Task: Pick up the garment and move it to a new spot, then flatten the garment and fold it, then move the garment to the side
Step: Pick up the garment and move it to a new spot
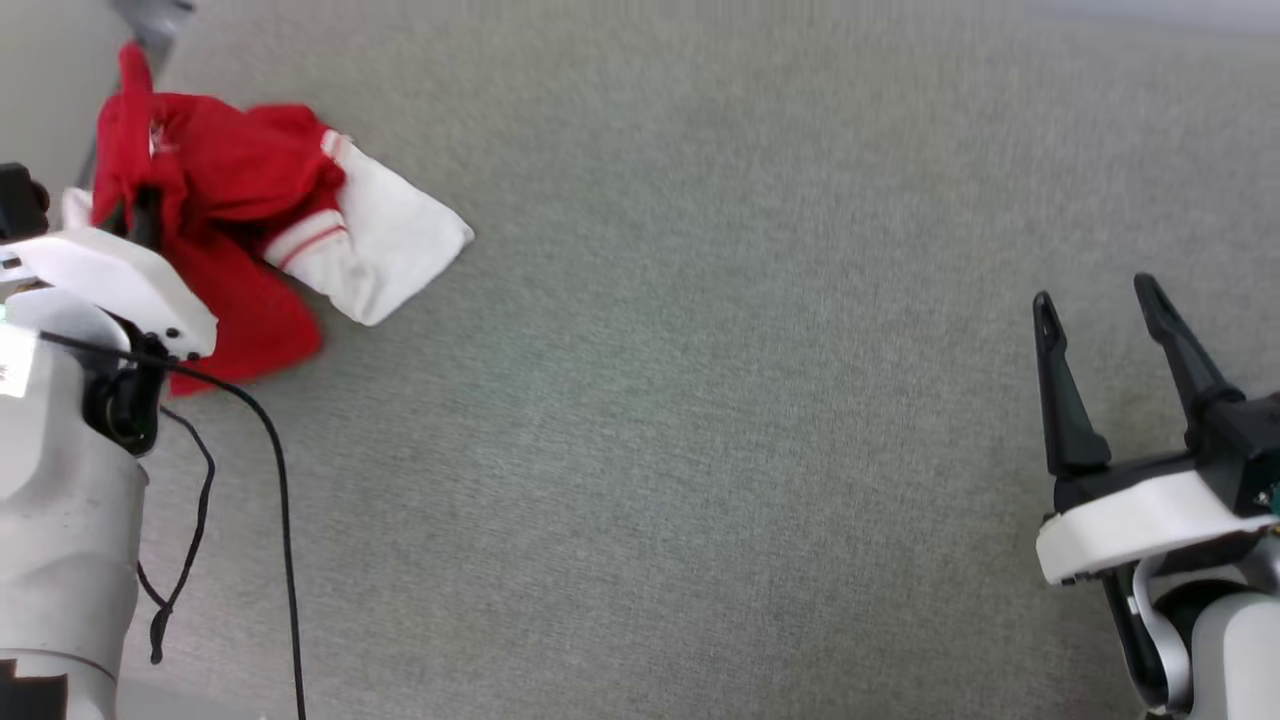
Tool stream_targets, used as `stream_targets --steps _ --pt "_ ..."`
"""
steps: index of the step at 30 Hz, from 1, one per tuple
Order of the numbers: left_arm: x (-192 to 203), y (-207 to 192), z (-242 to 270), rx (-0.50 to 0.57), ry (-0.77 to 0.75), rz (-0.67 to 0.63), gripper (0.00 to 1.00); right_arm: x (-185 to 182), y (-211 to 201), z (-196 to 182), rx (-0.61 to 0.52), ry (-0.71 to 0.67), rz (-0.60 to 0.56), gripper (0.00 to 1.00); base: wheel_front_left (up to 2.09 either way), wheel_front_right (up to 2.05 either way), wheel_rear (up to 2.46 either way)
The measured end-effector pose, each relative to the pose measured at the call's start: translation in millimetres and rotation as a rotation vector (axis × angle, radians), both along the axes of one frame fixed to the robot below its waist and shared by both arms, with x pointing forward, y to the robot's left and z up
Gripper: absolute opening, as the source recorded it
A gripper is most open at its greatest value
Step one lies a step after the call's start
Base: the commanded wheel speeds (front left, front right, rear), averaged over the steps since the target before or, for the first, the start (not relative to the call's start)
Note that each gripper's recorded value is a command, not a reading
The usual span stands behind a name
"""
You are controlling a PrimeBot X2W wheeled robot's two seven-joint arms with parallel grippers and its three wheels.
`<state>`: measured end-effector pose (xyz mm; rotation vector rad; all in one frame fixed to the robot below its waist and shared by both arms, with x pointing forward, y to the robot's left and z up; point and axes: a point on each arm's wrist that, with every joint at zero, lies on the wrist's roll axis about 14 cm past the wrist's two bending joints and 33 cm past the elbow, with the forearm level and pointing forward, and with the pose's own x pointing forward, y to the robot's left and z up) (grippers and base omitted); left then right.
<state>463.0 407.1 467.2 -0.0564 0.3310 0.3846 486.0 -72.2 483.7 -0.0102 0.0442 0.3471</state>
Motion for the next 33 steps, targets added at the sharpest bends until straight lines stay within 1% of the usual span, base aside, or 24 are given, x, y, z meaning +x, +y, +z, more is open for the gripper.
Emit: stream_targets --steps 4,8,12,17,20,23,25,28,33 --pt "-2 -3 52 0.093 -0.189 -0.024 0.00 -12 -1 19 0.011 -0.031 -0.001 1.00 0.00 0.00 0.00" --pt "-6 -10 100 0.155 -0.336 -0.044 0.00 -25 -6 36 0.028 -0.056 -0.008 1.00 0.00 0.00 0.00" --pt "-12 -24 140 0.184 -0.460 -0.068 0.00 -38 -15 51 0.041 -0.085 -0.027 1.00 0.00 0.00 0.00" --pt "-17 -59 173 0.196 -0.583 -0.137 0.00 -57 -34 63 0.049 -0.109 -0.073 1.00 0.00 0.00 0.00" --pt "-16 -91 182 0.175 -0.638 -0.203 0.00 -69 -49 67 0.049 -0.115 -0.111 1.00 0.00 0.00 0.00" --pt "-14 -129 185 0.132 -0.665 -0.281 0.00 -82 -65 70 0.048 -0.119 -0.150 1.00 0.00 0.00 0.00" --pt "-14 -158 185 0.092 -0.677 -0.344 0.00 -91 -75 72 0.044 -0.122 -0.179 1.00 0.00 0.00 0.00" --pt "-15 -208 180 0.002 -0.672 -0.454 0.00 -104 -91 75 0.039 -0.129 -0.223 1.00 0.00 0.00 0.00" --pt "-23 -290 169 -0.109 -0.639 -0.644 0.00 -122 -117 81 0.033 -0.142 -0.300 1.00 0.00 0.00 0.00"
